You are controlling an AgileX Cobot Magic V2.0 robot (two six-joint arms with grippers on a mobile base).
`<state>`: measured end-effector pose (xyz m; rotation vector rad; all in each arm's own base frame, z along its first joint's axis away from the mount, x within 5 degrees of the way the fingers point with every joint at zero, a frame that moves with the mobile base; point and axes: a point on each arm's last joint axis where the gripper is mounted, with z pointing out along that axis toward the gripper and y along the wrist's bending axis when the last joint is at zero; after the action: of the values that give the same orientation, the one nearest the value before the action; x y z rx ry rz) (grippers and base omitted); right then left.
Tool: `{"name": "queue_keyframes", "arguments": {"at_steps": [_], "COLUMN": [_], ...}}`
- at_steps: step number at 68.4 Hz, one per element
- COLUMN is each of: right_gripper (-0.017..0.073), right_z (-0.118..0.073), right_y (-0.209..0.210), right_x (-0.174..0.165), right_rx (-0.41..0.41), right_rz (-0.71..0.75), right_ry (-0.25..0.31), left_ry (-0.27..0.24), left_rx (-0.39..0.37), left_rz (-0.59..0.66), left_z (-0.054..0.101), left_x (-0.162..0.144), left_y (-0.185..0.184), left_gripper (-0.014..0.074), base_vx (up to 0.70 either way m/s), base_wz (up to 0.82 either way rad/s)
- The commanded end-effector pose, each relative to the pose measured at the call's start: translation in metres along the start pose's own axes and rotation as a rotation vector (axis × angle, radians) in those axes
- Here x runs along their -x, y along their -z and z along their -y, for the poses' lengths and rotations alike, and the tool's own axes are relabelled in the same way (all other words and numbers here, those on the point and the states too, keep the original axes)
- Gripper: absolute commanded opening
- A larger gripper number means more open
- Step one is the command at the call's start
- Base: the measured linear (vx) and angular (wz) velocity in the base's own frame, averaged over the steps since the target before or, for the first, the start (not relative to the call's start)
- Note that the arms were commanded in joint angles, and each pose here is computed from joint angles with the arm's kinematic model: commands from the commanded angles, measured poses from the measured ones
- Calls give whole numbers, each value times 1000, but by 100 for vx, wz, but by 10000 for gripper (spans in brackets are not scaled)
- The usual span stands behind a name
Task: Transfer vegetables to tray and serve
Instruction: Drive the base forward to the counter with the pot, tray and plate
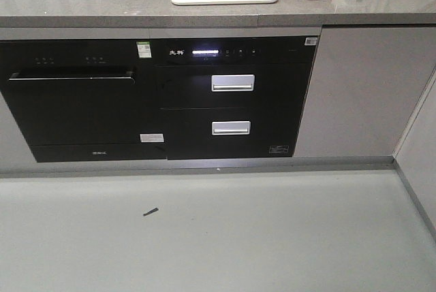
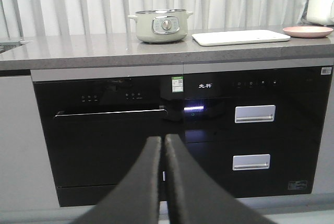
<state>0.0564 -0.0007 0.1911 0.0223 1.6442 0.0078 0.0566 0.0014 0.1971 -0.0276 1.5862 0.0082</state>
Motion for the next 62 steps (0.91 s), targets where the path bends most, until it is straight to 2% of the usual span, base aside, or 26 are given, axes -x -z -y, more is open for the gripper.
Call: {"name": "queue_keyframes", "arguments": {"at_steps": [1,62], "right_gripper": [-8,-8], "right_z": [0,0], "right_y": [0,0], "right_x": [2,2], "right_rx": [6,6], "right_rz": [65,66], "right_ry": [5,5], "left_ry": [9,9], "left_rx": [-11,-11], "left_rz": [65,65], "left_z": [1,1], "left_x": [0,0], "left_y": [0,0], "left_gripper": [3,3], "base_vx": [17,18], "base_wz": [-4,-4]}}
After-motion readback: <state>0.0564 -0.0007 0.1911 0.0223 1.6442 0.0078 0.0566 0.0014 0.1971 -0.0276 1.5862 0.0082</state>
